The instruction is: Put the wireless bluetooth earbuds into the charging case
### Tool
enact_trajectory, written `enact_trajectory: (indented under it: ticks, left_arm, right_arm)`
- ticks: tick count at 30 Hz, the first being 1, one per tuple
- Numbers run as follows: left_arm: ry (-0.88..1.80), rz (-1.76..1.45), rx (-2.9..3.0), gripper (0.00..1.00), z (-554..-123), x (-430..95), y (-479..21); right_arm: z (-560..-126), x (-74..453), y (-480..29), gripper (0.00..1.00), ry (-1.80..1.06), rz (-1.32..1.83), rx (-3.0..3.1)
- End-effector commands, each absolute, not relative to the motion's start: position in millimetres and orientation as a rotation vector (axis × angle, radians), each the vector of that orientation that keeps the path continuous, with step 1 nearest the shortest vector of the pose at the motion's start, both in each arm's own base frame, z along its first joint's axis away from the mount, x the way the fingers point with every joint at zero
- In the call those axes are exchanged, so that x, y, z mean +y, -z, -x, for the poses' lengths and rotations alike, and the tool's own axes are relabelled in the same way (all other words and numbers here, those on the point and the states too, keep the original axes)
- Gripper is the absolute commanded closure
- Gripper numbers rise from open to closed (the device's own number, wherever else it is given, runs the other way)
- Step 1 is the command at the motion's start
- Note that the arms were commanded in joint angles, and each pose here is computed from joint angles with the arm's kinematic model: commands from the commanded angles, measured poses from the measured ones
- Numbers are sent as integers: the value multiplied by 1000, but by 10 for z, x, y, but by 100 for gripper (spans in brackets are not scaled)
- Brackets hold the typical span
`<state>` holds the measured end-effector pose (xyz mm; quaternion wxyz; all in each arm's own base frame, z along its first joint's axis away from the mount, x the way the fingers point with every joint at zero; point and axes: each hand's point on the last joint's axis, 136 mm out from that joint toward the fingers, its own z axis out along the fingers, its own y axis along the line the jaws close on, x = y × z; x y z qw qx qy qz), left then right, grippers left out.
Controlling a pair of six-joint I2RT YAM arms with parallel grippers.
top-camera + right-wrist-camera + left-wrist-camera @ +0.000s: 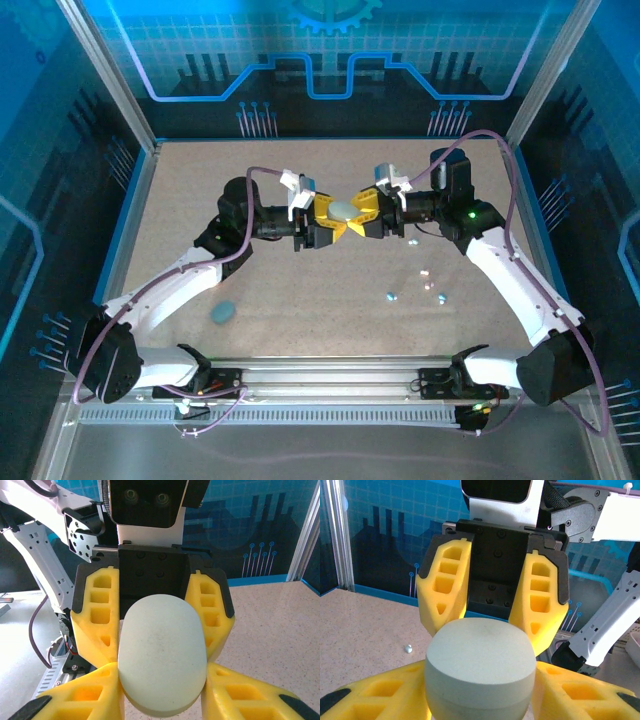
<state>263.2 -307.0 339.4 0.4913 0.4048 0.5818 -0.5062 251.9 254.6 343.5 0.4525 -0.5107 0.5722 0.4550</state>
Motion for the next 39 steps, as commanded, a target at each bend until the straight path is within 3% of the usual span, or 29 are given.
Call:
enact_trajectory:
  ticks: [1,8,24,39]
  left_arm:
    - [1251,-1016,1353,52,-2564,-3099,-3559]
    - [1254,-1036,1381,63,-2560,-3112,-3489]
    - [1226,-1052,1402,64,-2516,-3076,-3364]
    - [1252,-1051,1397,63,-2510,-3106,-3351]
  right_arm:
    - [-2433,2556,-3513,61,-1138,1293,1360]
    - [-2435,2548,-3548,59,-1129,1282,1363]
    - [-2903,2348,-3554,43,-1003,1025,1559]
    - [-2769,2563,-3546,58,-960,1159,1493]
